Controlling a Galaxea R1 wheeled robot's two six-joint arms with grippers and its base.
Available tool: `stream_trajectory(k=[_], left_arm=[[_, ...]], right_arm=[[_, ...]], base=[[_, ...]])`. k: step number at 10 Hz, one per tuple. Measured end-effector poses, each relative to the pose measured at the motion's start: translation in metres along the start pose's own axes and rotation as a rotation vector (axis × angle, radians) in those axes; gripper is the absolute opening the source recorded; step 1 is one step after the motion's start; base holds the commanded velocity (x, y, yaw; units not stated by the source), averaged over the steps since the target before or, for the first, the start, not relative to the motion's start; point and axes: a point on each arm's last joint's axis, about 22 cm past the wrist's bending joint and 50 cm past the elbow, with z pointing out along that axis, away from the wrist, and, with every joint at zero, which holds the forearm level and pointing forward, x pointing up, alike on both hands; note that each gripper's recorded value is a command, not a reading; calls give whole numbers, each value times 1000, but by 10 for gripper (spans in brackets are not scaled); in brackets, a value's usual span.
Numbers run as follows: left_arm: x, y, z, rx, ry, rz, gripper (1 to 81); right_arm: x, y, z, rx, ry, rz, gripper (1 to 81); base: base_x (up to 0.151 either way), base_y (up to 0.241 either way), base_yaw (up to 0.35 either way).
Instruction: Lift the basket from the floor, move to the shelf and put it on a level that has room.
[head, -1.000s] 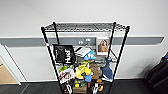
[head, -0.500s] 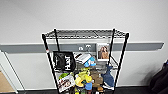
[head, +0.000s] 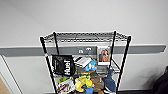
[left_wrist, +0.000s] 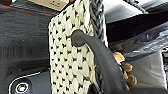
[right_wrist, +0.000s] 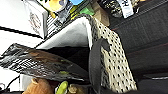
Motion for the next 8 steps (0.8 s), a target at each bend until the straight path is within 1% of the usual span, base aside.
stream_trajectory(k=[8], left_arm=[[0, 0, 0, 0, 1, 0, 10]], right_arm=[[0, 0, 0, 0, 0, -1, 10]], base=[[113, 0, 0]])
